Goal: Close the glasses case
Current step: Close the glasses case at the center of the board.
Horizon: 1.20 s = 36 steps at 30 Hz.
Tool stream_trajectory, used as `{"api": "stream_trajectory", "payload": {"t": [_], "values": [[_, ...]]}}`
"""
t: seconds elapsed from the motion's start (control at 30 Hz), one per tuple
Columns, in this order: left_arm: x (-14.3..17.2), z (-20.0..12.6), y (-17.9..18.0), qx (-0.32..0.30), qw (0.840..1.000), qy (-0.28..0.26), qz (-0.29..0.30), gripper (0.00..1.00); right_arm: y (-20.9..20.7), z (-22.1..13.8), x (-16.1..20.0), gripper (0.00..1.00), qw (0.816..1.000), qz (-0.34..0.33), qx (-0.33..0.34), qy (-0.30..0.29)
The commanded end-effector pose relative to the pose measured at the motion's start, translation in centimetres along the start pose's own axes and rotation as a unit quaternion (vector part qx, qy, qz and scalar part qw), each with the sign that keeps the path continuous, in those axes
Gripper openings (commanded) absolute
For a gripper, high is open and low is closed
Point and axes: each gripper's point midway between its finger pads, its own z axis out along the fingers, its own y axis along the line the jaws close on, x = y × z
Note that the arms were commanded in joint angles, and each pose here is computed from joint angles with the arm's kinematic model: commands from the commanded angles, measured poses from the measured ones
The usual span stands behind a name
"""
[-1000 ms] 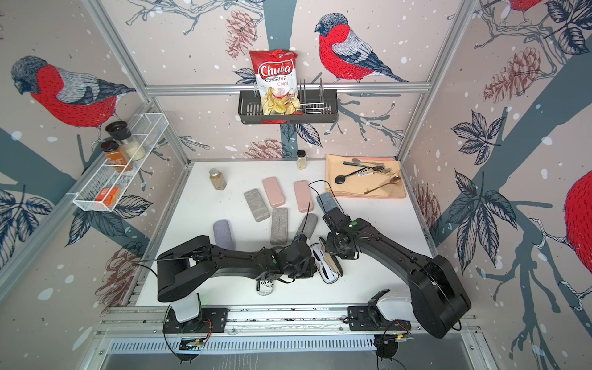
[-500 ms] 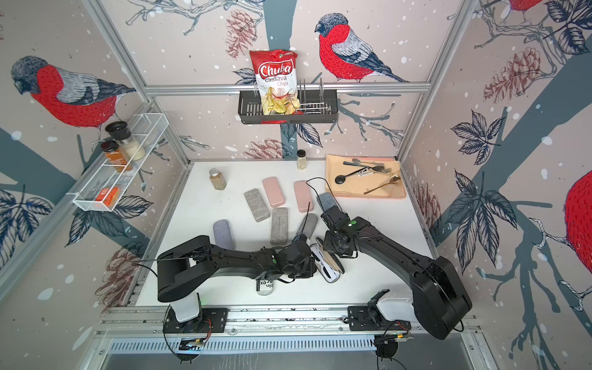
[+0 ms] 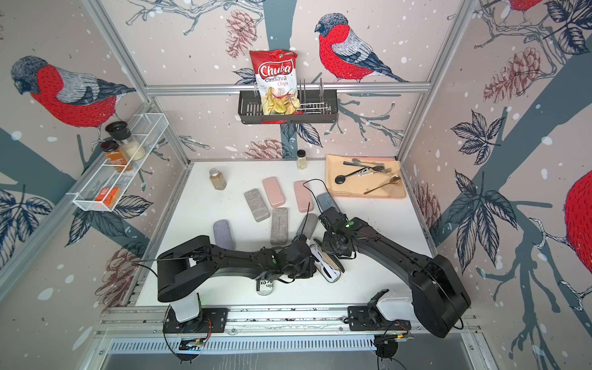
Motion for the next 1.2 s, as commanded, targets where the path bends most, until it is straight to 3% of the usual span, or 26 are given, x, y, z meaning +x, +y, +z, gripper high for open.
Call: {"api": "stream_trajectory", "payload": {"t": [0.0, 0.7, 1.17], "values": [[-0.3, 0.0, 0.1, -0.003, 1.0, -0.007, 0.005, 0.0, -0.3, -0.5, 0.2, 0.08, 1.0, 0.006, 0.009, -0.001], [-0.1, 0.1, 0.5, -0.005, 1.0, -0.005, 0.001, 0.0, 0.6, 1.0, 1.4, 0.08, 1.0, 0.001, 0.014, 0.003], [-0.1, 0.2, 0.6, -0.006, 1.0, -0.003, 0.002, 0.0, 1.9, 0.1, 0.7, 0.21, 0.999, -0.005, -0.033, -0.005]]}}
